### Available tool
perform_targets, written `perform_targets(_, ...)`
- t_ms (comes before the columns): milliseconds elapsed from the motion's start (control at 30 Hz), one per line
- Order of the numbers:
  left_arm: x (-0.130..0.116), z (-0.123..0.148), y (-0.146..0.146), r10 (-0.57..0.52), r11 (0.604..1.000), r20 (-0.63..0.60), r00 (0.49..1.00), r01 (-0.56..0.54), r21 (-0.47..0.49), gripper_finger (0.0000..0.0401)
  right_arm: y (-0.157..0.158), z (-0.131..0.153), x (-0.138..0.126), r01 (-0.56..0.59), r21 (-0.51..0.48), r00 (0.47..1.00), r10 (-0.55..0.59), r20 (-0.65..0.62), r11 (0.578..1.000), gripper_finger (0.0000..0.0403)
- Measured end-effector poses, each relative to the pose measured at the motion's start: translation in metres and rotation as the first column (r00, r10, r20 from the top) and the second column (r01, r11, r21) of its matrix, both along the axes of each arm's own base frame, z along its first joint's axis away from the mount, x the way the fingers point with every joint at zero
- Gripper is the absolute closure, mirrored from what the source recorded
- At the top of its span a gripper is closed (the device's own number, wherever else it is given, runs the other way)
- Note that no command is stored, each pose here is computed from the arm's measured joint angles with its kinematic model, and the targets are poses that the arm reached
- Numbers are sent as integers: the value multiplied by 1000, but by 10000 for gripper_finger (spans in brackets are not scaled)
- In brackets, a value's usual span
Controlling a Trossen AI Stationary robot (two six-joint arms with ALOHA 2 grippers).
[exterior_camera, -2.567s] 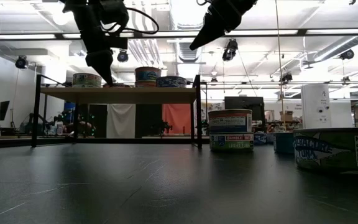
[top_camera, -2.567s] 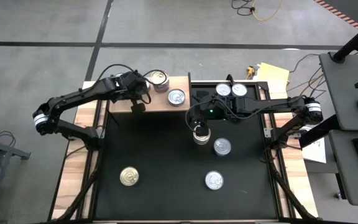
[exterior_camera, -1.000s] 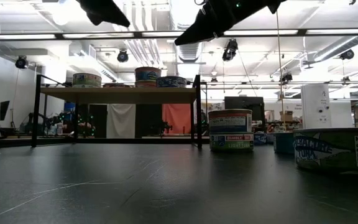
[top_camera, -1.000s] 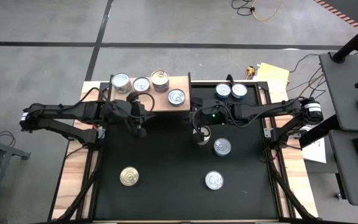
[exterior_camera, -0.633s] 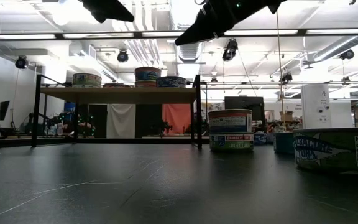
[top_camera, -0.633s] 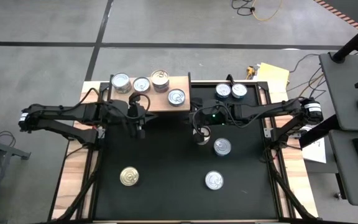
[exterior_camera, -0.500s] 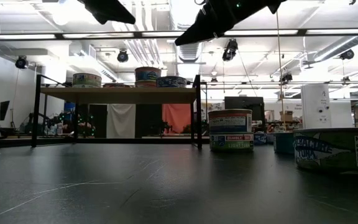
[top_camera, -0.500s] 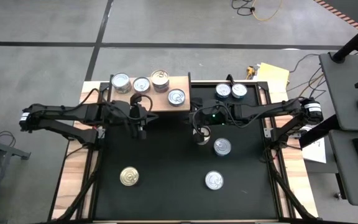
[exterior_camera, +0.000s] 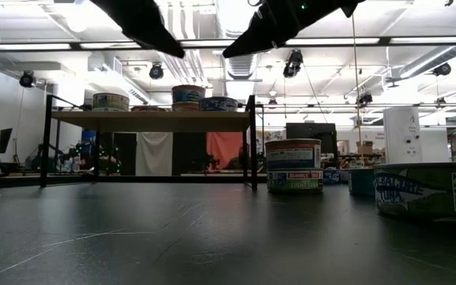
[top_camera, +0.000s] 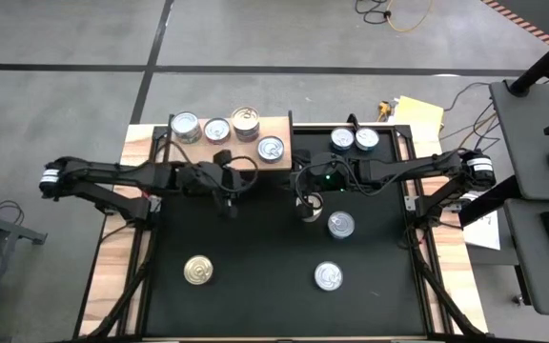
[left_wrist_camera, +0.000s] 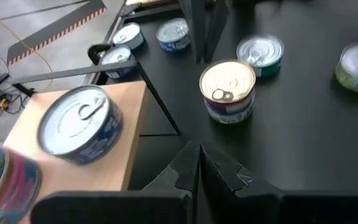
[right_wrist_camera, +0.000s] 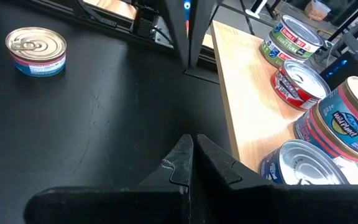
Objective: Stack canned seafood by type on shelf
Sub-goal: Move the blue tuna can to the bottom right of the table
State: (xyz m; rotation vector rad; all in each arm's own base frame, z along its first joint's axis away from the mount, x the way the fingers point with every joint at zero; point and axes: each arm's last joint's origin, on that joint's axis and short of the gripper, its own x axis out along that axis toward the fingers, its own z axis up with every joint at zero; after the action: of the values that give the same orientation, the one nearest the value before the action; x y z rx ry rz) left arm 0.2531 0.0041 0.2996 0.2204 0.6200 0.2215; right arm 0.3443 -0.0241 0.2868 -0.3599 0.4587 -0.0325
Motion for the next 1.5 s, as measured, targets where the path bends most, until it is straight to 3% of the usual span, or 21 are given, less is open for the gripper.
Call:
perform_targets(67,13,-5,0,41,997,46,998,-38,-68,401,0,0,0,-3,-7,1000,3,-1,1000,394)
perform_targets(167,27,0,-1,46,996,15,999,-44,-82,401,0,0,0,1,2,1000,-1,0,1000,394)
perform_targets(233,33,10,-2,-5,992,28,1000,8,-122,401,0,0,0,0,-1,1000,0,-1,1000,394)
perform_targets(333,36,27,-8,-170,971,71,983,179,-161,401,0,0,0,-3,-8,1000,3,-2,1000,394)
perform_targets(467,25,51,-10,-262,948,156,952,284,-142,401,0,0,0,0,-1,1000,0,-1,1000,394)
perform_targets(967,-42,95,-9,-247,946,356,901,304,-115,401,0,0,0,2,2,1000,-2,0,1000,394)
perform_targets(1500,-37,92,-9,-301,944,324,897,328,-29,401,0,0,0,2,2,1000,-2,-1,1000,394)
